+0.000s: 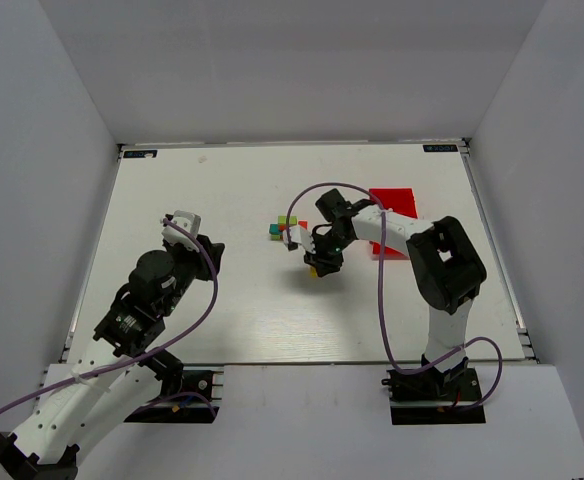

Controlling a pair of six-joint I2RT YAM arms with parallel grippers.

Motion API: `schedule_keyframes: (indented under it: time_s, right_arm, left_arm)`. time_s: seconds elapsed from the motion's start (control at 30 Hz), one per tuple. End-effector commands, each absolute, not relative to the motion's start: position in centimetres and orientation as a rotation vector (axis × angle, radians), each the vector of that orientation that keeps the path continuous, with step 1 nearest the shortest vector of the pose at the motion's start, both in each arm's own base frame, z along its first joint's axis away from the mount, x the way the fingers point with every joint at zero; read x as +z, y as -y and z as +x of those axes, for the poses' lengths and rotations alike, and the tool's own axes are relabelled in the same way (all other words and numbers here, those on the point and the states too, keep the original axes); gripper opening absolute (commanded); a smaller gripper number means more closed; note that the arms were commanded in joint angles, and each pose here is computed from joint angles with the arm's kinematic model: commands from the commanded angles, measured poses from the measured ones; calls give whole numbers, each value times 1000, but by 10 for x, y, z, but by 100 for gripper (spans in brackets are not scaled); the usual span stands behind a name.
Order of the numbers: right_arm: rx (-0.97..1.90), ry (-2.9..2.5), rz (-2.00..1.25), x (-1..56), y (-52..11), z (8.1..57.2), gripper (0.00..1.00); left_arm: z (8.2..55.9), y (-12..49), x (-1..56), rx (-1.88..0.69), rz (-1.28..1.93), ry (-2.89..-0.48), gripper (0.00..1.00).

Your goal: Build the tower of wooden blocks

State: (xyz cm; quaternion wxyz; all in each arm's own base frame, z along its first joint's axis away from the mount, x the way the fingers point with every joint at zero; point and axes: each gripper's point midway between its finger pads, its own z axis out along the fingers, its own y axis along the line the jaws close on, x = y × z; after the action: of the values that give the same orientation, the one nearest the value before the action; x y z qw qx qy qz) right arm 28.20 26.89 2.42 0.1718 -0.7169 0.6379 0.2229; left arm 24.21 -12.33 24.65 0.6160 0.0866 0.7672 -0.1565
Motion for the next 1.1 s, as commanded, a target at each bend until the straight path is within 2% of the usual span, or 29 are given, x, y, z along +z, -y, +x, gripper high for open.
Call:
schedule_keyframes:
  time_s: [0.0,0.2,0.33,0.8,1.07]
  right_arm:
    - [625,-1781,-2008,40,-273,283,18]
    - [539,-1687,-1914,95,-281,303,11]
    - [478,-1661,-1830,131,-293,328,2]
    - [496,-1665,-1763,156,-335,375,5]
    - [498,-1648,-1783,150,-344,388,8]
  left_arm:
    - [241,126,251,-377,212,-1753,49]
    - [241,126,251,-377,212,-1753,49]
    - [241,126,251,-377,212,-1753,49]
    - [241,126,251,-377,212,-1753,49]
    - [242,127,253,-380,209,-1744,49]
